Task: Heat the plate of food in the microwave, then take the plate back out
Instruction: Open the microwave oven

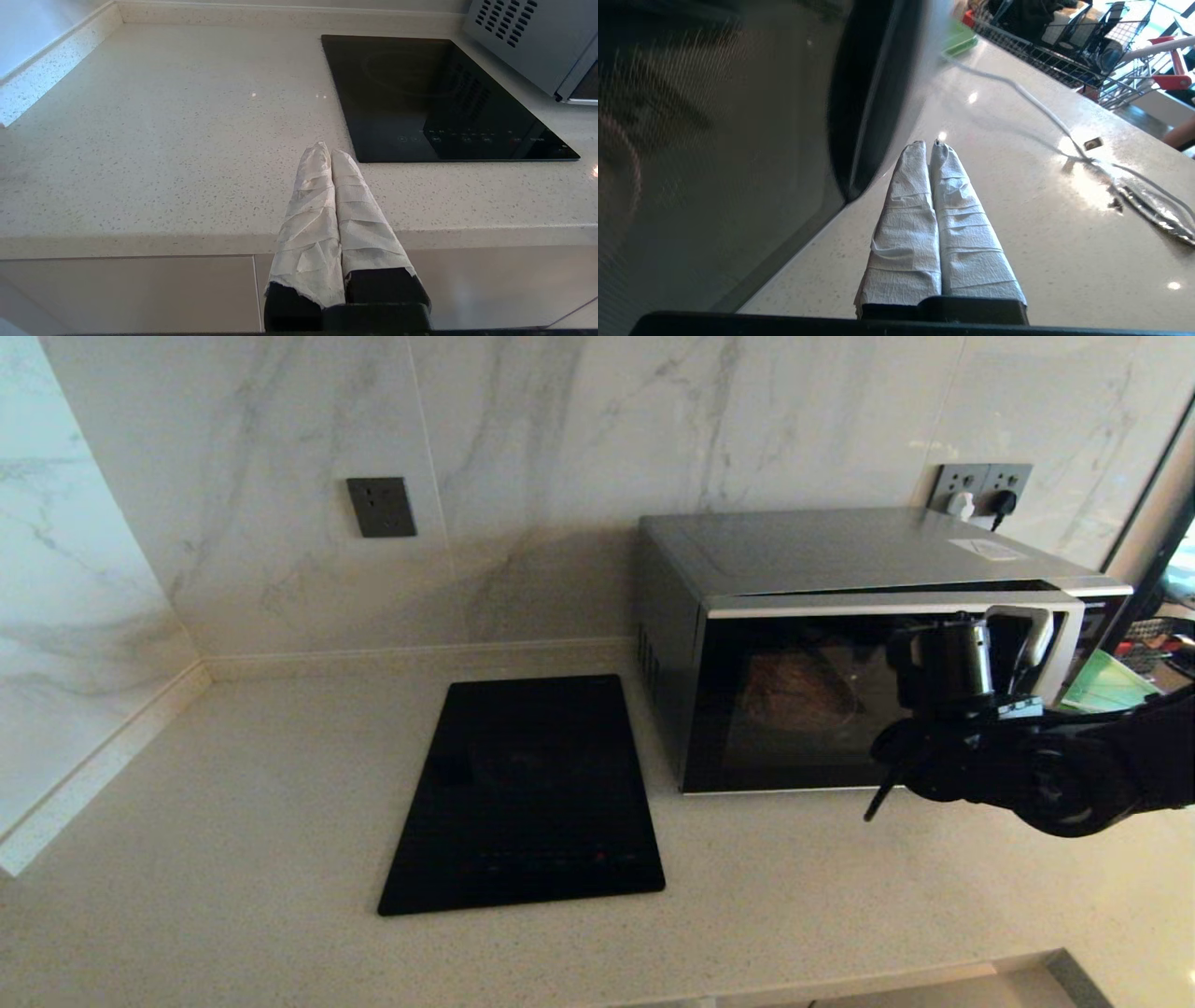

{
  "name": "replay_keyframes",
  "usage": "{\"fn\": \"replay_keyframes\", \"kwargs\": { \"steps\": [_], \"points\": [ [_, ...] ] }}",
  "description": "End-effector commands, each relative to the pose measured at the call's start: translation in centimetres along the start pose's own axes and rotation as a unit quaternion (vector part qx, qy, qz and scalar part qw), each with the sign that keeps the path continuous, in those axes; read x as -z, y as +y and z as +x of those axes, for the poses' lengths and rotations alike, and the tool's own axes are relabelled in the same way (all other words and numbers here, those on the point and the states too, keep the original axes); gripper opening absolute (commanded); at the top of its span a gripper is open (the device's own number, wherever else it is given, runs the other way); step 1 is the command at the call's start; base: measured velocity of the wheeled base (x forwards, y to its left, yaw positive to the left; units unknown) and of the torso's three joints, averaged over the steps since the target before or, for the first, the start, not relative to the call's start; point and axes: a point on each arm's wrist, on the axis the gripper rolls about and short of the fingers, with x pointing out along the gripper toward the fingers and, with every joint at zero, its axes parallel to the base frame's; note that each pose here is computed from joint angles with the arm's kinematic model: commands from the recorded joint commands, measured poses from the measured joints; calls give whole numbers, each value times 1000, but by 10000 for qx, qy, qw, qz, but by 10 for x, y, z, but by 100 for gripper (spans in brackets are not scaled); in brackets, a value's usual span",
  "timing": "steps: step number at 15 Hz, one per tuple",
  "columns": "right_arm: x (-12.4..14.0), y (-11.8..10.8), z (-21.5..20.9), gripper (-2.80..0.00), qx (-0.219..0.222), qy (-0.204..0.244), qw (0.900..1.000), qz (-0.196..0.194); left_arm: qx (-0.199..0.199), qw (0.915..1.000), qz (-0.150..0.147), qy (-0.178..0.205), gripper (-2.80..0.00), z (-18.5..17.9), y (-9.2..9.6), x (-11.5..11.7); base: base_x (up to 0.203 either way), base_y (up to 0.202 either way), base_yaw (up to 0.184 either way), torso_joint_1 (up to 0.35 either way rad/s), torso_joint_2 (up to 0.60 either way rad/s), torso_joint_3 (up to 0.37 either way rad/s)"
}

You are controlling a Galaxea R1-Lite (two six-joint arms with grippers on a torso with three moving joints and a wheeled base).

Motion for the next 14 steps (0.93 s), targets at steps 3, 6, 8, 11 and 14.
{"fn": "replay_keyframes", "kwargs": {
  "steps": [3,6,8,11,14],
  "points": [
    [-85,-73,-23,-280,-281,-376,9948,905,-4,10000,-2,5,-280,0,0,0,0,0,0,0,0,0],
    [-160,-130,-21,-280,-477,-818,9902,1029,-4,10000,-2,5,-280,0,0,0,0,0,0,0,0,0],
    [-189,-153,-16,-280,-620,-741,9936,581,-4,10000,-2,5,-280,0,0,0,0,0,0,0,0,0],
    [-210,-172,-12,-280,-1200,-103,9921,-337,-4,10000,-2,5,-280,0,0,0,0,0,0,0,0,0],
    [-200,-159,0,-280,-2093,1005,9664,-1100,-4,10000,-2,5,-280,0,0,0,0,0,0,0,0,0]
  ]
}}
